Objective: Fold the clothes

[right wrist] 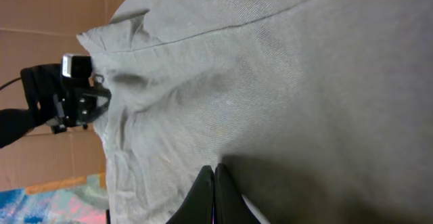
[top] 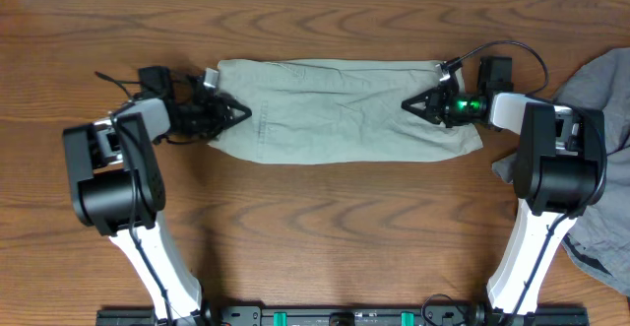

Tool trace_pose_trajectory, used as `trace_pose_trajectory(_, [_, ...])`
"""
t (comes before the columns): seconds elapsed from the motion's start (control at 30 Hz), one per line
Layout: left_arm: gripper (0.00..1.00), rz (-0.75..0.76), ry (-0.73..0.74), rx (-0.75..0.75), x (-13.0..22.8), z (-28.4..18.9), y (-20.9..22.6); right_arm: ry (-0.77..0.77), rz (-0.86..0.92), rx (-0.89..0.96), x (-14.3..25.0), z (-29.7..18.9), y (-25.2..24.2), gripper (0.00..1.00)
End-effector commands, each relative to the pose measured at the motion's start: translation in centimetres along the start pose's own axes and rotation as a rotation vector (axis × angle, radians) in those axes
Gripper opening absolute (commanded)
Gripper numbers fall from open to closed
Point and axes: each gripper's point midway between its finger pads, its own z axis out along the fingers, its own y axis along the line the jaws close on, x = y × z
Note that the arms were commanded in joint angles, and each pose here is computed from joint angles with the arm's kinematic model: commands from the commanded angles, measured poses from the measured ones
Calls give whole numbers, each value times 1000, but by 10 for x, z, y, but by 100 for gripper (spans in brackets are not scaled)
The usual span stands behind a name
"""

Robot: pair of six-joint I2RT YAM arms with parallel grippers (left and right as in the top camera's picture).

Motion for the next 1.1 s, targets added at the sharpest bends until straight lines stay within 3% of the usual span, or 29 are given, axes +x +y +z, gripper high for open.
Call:
trace_pose_trajectory(0.0, [7,-105,44,-141,23,8,40,55,67,55,26,11,-24,2])
trace_pose_trajectory(0.27, [6,-99,-85,-185,-2,-66,18,-8,-56,73,5,-22,13,2])
trace_pose_trajectory(0.47, [6,46,-177,-375,-13,-129,-30,-200,-196,329,-30,-89,60,1])
trace_pose_trajectory(0.73, [6,136,-79,-560,14,-113,-71,-311,-268,435,-32,-134,105,1])
trace_pose_trajectory(0.87, [6,158,-107,-688,13,-113,-86,-273,-225,452,-22,-133,97,1])
trace_pose_trajectory(1.07, [6,216,-110,-714,6,-114,-118,-242,-170,567,-16,-131,69,1])
